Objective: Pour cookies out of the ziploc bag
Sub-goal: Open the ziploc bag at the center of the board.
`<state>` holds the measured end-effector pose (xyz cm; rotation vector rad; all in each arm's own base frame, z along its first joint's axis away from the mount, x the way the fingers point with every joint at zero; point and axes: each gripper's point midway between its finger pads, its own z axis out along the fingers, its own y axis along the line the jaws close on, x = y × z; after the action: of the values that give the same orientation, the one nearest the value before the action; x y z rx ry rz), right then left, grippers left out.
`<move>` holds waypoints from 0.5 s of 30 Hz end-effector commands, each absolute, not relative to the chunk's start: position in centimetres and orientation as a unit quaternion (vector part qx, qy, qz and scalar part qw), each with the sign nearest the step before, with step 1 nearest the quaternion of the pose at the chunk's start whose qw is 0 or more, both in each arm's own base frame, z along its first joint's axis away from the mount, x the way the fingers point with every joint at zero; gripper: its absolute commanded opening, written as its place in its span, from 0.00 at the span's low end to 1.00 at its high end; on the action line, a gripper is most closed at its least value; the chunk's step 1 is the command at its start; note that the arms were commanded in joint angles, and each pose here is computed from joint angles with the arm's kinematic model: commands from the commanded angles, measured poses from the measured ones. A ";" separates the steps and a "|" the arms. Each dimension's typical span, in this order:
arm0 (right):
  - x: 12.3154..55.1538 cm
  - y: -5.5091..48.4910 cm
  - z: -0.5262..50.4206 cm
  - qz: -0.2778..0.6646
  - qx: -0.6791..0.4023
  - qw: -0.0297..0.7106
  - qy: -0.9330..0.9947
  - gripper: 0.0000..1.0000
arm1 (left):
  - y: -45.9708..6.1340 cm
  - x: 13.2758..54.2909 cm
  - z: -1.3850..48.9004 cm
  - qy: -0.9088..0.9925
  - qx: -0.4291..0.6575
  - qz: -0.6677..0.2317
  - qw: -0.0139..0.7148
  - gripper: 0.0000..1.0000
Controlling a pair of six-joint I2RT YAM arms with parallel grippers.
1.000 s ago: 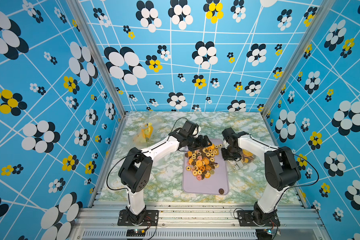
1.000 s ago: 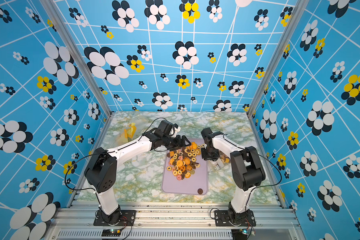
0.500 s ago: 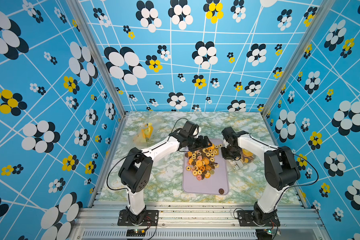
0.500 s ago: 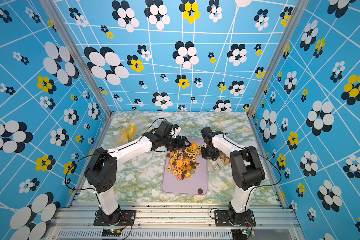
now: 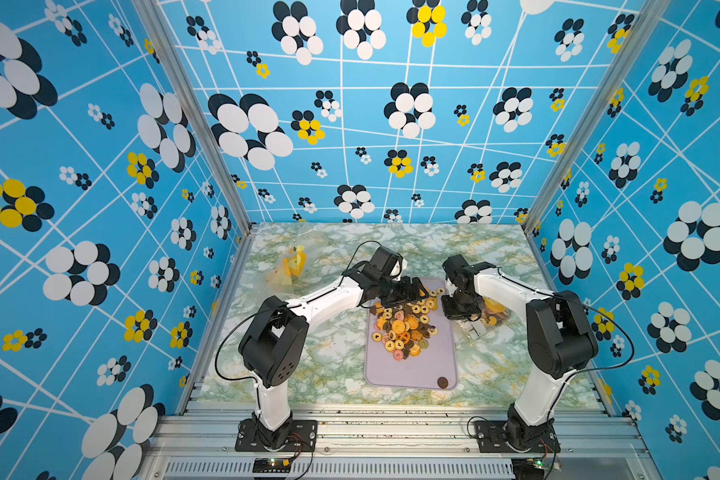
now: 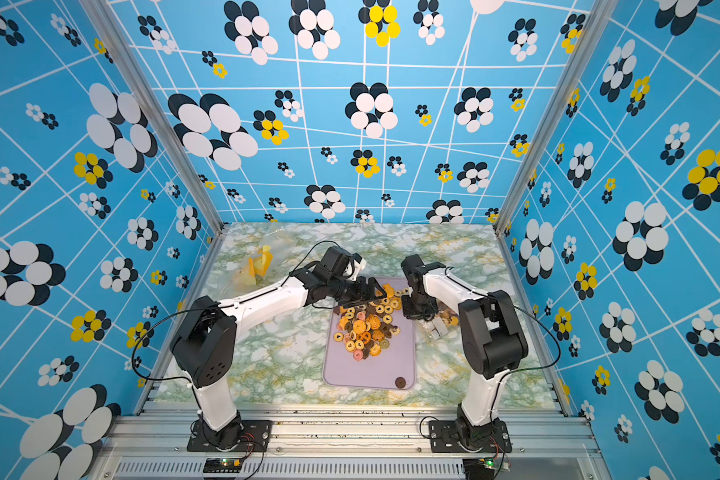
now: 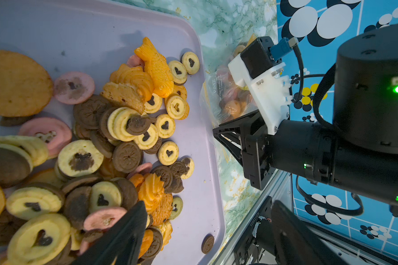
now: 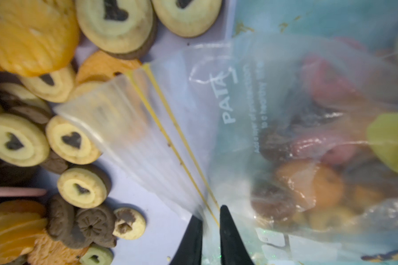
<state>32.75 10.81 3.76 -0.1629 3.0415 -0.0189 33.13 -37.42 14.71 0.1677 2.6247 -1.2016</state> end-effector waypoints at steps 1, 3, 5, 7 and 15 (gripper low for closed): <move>33.0 11.3 3.8 0.003 -0.059 0.047 0.997 0.14 | -37.3 32.9 14.9 0.901 0.058 -0.409 0.132 0.87; 33.1 11.3 3.9 0.003 -0.058 0.049 0.997 0.09 | -37.2 32.9 14.9 0.901 0.058 -0.409 0.133 0.87; 33.2 11.3 4.1 0.003 -0.057 0.053 0.997 0.04 | -37.1 33.0 14.9 0.901 0.057 -0.408 0.135 0.87; 33.2 11.2 4.3 0.005 -0.055 0.054 0.997 0.01 | -37.2 32.9 14.7 0.902 0.058 -0.407 0.133 0.87; 33.7 10.6 4.8 0.043 -0.029 0.062 0.997 0.00 | -38.3 32.9 14.9 0.898 0.069 -0.415 0.132 0.86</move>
<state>33.04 10.60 3.79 -0.1272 3.0476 0.0580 33.01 -37.59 14.66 0.1718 2.6231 -1.1923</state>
